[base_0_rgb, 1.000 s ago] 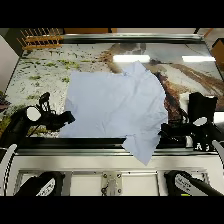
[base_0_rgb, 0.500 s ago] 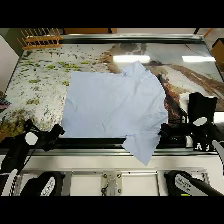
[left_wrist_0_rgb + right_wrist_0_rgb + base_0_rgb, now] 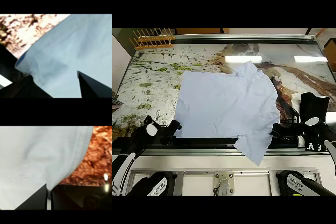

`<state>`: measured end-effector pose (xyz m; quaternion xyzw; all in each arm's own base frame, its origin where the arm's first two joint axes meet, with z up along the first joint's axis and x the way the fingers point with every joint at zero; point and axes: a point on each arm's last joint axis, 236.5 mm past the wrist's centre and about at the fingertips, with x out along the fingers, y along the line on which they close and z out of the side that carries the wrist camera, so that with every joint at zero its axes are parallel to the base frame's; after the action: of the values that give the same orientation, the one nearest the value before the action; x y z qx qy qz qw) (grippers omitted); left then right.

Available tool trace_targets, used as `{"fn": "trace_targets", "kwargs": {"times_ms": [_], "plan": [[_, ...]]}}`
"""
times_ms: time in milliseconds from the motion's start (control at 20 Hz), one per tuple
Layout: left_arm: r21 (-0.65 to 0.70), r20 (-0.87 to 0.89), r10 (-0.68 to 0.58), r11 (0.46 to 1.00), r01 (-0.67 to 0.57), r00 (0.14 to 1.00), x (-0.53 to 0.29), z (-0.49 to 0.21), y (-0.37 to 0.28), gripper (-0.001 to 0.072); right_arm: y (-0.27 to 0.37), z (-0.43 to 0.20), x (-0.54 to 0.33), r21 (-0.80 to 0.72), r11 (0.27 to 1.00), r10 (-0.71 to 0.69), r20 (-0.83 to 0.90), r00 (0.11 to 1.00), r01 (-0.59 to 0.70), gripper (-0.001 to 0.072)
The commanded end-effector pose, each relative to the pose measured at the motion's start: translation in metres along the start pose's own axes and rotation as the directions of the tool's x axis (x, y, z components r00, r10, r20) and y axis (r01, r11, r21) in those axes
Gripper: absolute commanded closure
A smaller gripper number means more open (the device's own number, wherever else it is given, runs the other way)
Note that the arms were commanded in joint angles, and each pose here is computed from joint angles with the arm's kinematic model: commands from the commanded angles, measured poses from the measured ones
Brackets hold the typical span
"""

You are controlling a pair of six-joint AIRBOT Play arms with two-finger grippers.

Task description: Fold the clothes and pants, and hang the long-sleeved shirts on hangers.

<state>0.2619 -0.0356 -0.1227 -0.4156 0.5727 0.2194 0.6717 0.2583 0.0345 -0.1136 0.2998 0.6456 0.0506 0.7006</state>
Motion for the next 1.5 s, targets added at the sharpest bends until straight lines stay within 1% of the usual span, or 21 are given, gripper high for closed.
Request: {"fn": "trace_targets", "kwargs": {"times_ms": [0, 100, 150, 250, 350, 400, 450, 550, 600, 700, 800, 850, 900, 950, 1000, 1050, 1150, 1250, 1300, 1350, 1450], "plan": [[0.074, -0.046, 0.036, 0.997, -0.032, 0.998, 0.017, -0.01, -0.017, 0.014, 0.0, 0.0, 0.0, 0.0, 1.0, 0.001, -0.002, 1.0, -0.001, 0.069], [0.091, -0.045, 0.027, 0.996, -0.023, 0.999, 0.017, -0.009, -0.028, 0.0579, 0.001, 0.0, 0.0, -0.001, 1.0, 0.001, 0.0, 1.0, -0.001, 0.069], [0.1, -0.031, 0.009, 0.995, -0.006, 0.999, 0.012, -0.005, -0.036, 0.07, 0.001, 0.002, -0.002, -0.004, 1.0, 0.001, 0.007, 1.0, -0.001, 0.069], [0.16, 0.027, -0.072, 0.985, 0.067, 0.997, -0.011, 0.012, -0.061, 0.0701, 0.01, 0.018, -0.015, -0.034, 0.999, 0.006, 0.053, 0.999, -0.005, 0.0691], [0.244, 0.125, -0.205, 0.955, 0.17, 0.971, -0.063, 0.042, -0.099, 0.0702, 0.033, 0.05, -0.048, -0.106, 0.994, 0.029, 0.138, 0.99, -0.014, 0.0691], [0.282, 0.18, -0.28, 0.933, 0.223, 0.943, -0.099, 0.057, -0.118, 0.0702, 0.051, 0.068, -0.074, -0.152, 0.988, 0.047, 0.194, 0.98, -0.017, 0.0691], [0.328, 0.248, -0.367, 0.903, 0.279, 0.896, -0.147, 0.071, -0.139, 0.0702, 0.073, 0.089, -0.109, -0.217, 0.976, 0.071, 0.268, 0.961, -0.011, 0.0691], [0.425, 0.376, -0.543, 0.821, 0.381, 0.751, -0.255, 0.085, -0.173, 0.0702, 0.124, 0.12, -0.192, -0.328, 0.944, 0.129, 0.435, 0.891, 0.023, 0.0691], [0.48, 0.424, -0.628, 0.767, 0.426, 0.652, -0.315, 0.081, -0.185, 0.0702, 0.157, 0.129, -0.247, -0.392, 0.919, 0.182, 0.54, 0.822, 0.054, 0.0691], [0.594, 0.483, -0.758, 0.652, 0.471, 0.438, -0.424, 0.061, -0.193, 0.0701, 0.218, 0.119, -0.347, -0.496, 0.86, 0.302, 0.688, 0.66, 0.123, 0.0691], [0.688, 0.492, -0.841, 0.535, 0.49, 0.226, -0.515, 0.028, -0.184, 0.0701, 0.264, 0.086, -0.434, -0.551, 0.808, 0.41, 0.781, 0.472, 0.209, 0.0691], [0.725, 0.482, -0.865, 0.483, 0.491, 0.14, -0.549, 0.011, -0.177, 0.0701, 0.282, 0.063, -0.473, -0.56, 0.787, 0.456, 0.81, 0.368, 0.258, 0.0691], [0.758, 0.468, -0.882, 0.435, 0.486, 0.059, -0.581, -0.007, -0.166, 0.0701, 0.295, 0.04, -0.505, -0.56, 0.774, 0.493, 0.826, 0.275, 0.297, 0.0692], [0.783, 0.454, -0.891, 0.397, 0.48, -0.004, -0.605, -0.022, -0.156, 0.0701, 0.304, 0.016, -0.532, -0.556, 0.764, 0.525, 0.831, 0.184, 0.329, 0.0691], [0.803, 0.44, -0.896, 0.364, 0.472, -0.058, -0.626, -0.036, -0.146, 0.0702, 0.31, -0.005, -0.55, -0.549, 0.759, 0.547, 0.829, 0.115, 0.351, 0.0691], [0.818, 0.43, -0.897, 0.342, 0.463, -0.098, -0.641, -0.046, -0.137, 0.0701, 0.314, -0.025, -0.563, -0.545, 0.753, 0.564, 0.823, 0.065, 0.37, 0.0692], [0.844, 0.416, -0.896, 0.316, 0.433, -0.156, -0.664, -0.061, -0.124, 0.0701, 0.317, -0.051, -0.572, -0.546, 0.741, 0.584, 0.812, 0.028, 0.39, 0.0692], [0.85, 0.411, -0.897, 0.312, 0.425, -0.163, -0.671, -0.065, -0.123, 0.0702, 0.319, -0.062, -0.575, -0.551, 0.741, 0.592, 0.806, 0.015, 0.385, 0.0692], [0.846, 0.413, -0.9, 0.32, 0.427, -0.142, -0.667, -0.062, -0.127, 0.0702, 0.318, -0.062, -0.571, -0.557, 0.743, 0.589, 0.808, 0.034, 0.37, 0.0692], [0.837, 0.418, -0.902, 0.337, 0.43, -0.106, -0.658, -0.056, -0.134, 0.0702, 0.317, -0.055, -0.562, -0.565, 0.746, 0.581, 0.811, 0.071, 0.352, 0.0693], [0.807, 0.431, -0.902, 0.397, 0.438, 0.023, -0.623, -0.035, -0.156, 0.0701, 0.31, -0.032, -0.533, -0.581, 0.759, 0.547, 0.814, 0.196, 0.295, 0.0692]]}}
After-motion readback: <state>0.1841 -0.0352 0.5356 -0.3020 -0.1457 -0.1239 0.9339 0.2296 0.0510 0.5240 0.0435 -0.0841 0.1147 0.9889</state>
